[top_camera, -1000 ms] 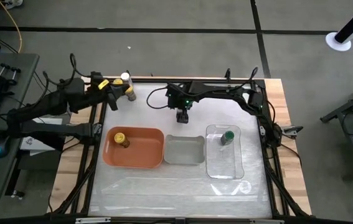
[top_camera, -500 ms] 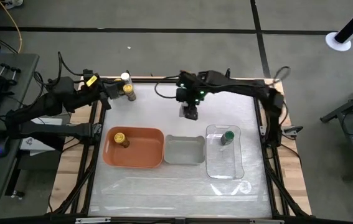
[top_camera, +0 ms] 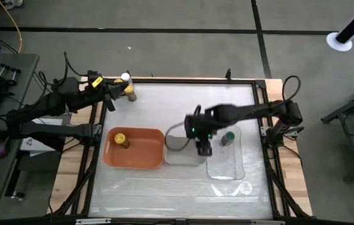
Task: Sort spices by type
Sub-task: Put the bottom white seasoning bottle into the gray bin
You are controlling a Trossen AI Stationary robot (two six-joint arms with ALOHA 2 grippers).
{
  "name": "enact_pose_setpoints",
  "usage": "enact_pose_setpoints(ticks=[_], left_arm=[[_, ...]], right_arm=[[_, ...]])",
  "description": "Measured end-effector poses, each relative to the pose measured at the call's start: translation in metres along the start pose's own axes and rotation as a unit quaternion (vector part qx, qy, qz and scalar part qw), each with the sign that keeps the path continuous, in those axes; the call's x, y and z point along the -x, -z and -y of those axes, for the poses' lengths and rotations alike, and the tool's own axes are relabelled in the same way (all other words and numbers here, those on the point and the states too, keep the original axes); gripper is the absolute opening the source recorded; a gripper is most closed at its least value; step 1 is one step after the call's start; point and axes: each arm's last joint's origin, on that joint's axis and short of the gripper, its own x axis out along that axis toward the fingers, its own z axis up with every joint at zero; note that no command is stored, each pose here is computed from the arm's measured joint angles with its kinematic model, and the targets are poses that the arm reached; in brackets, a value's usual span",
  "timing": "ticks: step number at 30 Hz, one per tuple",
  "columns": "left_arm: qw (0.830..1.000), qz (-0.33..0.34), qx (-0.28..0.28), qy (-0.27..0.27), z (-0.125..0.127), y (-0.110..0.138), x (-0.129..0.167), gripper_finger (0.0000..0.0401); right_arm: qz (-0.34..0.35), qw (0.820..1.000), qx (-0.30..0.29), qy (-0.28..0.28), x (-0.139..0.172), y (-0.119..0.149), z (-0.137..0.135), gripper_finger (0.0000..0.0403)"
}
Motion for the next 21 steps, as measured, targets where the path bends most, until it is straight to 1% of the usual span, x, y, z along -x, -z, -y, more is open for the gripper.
enact_pose_setpoints(ticks=[3, 6, 10, 12, 14, 17, 21], left_arm=[[1.000, 0.000, 0.000, 0.000, 0.000, 0.000, 0.000, 0.0000], [1.000, 0.000, 0.000, 0.000, 0.000, 0.000, 0.000, 0.0000], [1.000, 0.000, 0.000, 0.000, 0.000, 0.000, 0.000, 0.0000], [1.000, 0.000, 0.000, 0.000, 0.000, 0.000, 0.000, 0.0000], [1.000, 0.000, 0.000, 0.000, 0.000, 0.000, 0.000, 0.0000], [1.000, 0.000, 0.001, 0.000, 0.000, 0.000, 0.000, 0.0000], [1.000, 0.000, 0.006, 0.000, 0.000, 0.000, 0.000, 0.0000]], right_arm=[[-0.001, 0.999, -0.036, 0.027, -0.024, 0.008, -0.004, 0.0191], [-0.004, 0.997, -0.060, 0.053, -0.041, 0.016, -0.005, 0.0191], [-0.012, 0.995, -0.074, 0.060, -0.056, 0.025, -0.004, 0.0191], [-0.011, 0.996, -0.072, 0.056, -0.061, 0.027, -0.004, 0.0191], [-0.019, 0.997, -0.061, 0.053, -0.065, 0.030, -0.003, 0.0191], [-0.013, 0.998, -0.044, 0.049, -0.069, 0.031, -0.003, 0.0191], [-0.021, 0.998, -0.038, 0.049, -0.076, 0.037, -0.002, 0.0191]])
